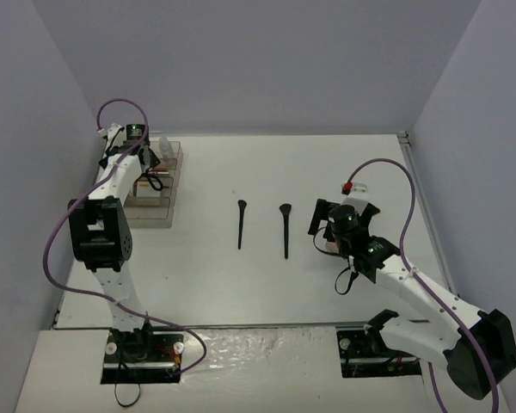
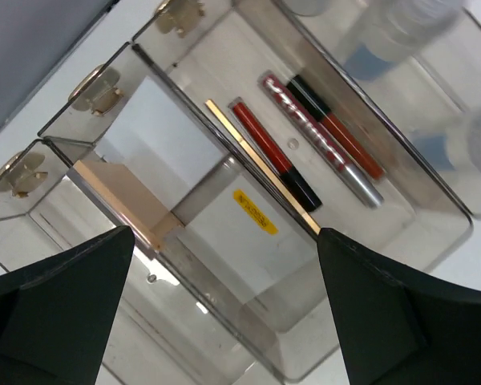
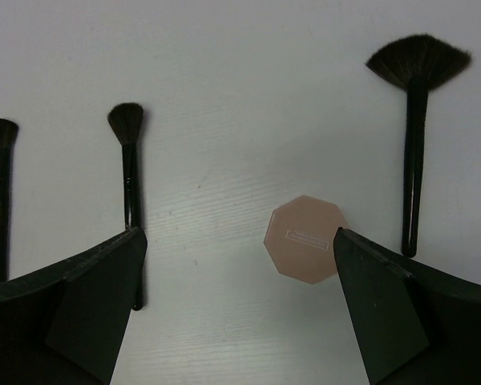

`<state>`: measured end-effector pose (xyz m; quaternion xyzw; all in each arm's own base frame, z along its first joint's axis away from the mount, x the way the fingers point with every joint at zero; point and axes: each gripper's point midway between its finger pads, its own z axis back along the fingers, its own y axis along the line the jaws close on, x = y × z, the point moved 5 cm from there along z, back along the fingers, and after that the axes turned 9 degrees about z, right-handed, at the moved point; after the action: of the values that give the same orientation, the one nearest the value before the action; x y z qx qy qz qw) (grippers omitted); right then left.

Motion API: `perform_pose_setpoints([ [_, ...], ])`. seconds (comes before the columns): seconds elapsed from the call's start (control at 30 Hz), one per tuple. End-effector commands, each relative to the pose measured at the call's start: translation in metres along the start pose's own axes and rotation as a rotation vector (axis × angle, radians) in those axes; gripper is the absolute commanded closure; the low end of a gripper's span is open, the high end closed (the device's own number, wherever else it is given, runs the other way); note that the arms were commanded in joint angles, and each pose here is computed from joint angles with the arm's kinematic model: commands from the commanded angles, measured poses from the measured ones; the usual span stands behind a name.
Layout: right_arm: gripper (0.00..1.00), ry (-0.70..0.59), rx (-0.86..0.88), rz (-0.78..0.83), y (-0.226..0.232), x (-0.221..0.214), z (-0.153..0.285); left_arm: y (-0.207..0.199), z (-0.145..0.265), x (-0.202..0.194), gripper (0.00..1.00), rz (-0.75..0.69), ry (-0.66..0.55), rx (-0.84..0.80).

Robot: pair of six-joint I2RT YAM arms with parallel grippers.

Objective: Organize the makeup

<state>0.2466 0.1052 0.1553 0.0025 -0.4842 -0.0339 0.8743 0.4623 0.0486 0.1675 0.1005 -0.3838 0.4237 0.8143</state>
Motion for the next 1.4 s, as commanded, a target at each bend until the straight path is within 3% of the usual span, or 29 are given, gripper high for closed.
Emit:
perform_pose_setpoints([
  [0.0,0.00,0.084,-0.140,-0.111,-0.016,-0.019,-0.004,-0.046,0.124,0.045,0.03,-0.118,-0.166,-0.414],
  [0.17,0.00,0.180,-0.208,-0.162,-0.019,-0.051,-0.016,-0.029,0.188,0.011,0.03,-0.282,-0.105,-0.635],
  [0.33,0.00,0.193,-0.286,-0.200,-0.025,-0.063,-0.023,0.009,0.221,-0.031,0.03,-0.353,-0.013,-0.765],
  [0.63,0.00,0.228,-0.382,-0.196,-0.031,-0.079,-0.036,0.077,0.228,-0.076,0.03,-0.390,-0.013,-0.799],
  [1.0,0.01,0.256,-0.398,-0.151,-0.026,-0.084,-0.055,0.078,0.222,-0.086,0.03,-0.406,0.035,-0.812],
  [1.37,0.16,0.284,-0.353,-0.146,-0.025,-0.094,-0.064,0.080,0.219,-0.087,0.03,-0.408,0.033,-0.802],
])
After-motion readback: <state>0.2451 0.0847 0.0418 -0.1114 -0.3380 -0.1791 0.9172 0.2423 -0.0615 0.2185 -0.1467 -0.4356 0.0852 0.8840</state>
